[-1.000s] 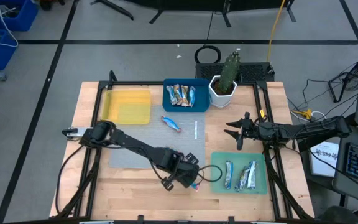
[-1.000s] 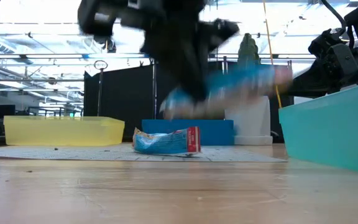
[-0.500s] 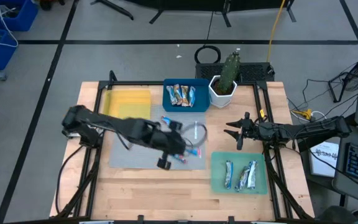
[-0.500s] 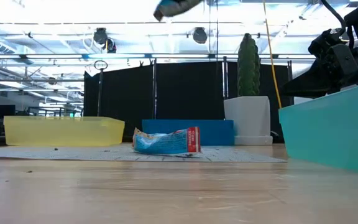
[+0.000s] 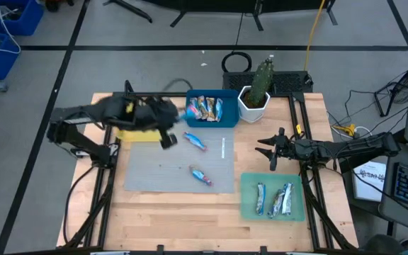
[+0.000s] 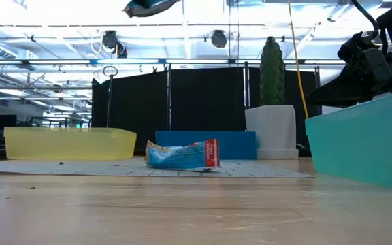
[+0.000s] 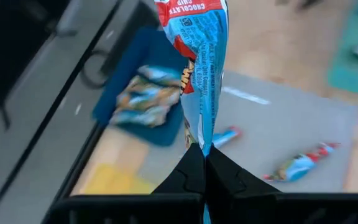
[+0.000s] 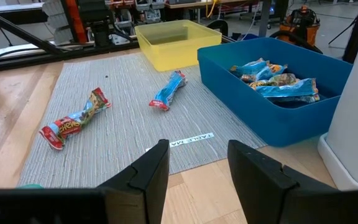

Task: Pick and place Granola Bars by type
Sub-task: Put the red granola bar into the yellow bin

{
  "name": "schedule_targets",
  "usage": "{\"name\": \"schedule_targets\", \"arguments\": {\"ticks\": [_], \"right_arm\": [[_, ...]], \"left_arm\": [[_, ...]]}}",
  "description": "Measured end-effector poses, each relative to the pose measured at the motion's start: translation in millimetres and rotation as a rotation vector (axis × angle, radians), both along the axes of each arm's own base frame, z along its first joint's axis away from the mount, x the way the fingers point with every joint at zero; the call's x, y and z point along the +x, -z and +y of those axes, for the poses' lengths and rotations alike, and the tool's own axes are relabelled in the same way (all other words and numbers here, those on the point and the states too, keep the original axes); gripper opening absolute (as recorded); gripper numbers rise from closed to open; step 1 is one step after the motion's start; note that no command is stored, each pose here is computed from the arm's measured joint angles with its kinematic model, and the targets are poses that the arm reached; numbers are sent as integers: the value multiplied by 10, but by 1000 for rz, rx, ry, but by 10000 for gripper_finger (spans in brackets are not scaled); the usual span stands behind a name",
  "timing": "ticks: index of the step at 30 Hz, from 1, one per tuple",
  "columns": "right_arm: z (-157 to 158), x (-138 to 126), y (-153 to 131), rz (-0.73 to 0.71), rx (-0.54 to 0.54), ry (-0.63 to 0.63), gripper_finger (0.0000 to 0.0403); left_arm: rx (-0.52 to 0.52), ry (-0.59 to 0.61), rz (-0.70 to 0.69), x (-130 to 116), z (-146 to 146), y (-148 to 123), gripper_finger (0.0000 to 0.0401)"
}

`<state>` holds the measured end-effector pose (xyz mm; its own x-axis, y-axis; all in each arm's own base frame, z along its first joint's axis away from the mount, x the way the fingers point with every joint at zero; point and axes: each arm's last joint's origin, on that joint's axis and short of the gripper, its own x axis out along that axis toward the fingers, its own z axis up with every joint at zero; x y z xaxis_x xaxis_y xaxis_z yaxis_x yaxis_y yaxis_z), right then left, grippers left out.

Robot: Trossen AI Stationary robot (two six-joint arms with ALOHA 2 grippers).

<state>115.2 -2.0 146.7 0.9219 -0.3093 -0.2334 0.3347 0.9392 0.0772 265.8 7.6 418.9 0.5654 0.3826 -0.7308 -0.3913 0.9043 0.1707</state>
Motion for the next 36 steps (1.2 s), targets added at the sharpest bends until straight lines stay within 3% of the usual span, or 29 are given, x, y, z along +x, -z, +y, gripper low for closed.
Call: {"name": "schedule_targets", "arguments": {"ticks": [10,19,26,36], "right_arm": [[0,0,1,1,0,0,157],[0,0,0,-1,0,0,157],[0,0,0,-1,0,0,157],[0,0,-1,-1,0,0,157]], "left_arm": [[-77,-471,9,-575,565,-106,0],[-157,-871,52,-927,1004,-51,0],[-240,-1056,79,-1081,1285,175,0],[-274,-1102,33,-1275,1356,785,0]]}}
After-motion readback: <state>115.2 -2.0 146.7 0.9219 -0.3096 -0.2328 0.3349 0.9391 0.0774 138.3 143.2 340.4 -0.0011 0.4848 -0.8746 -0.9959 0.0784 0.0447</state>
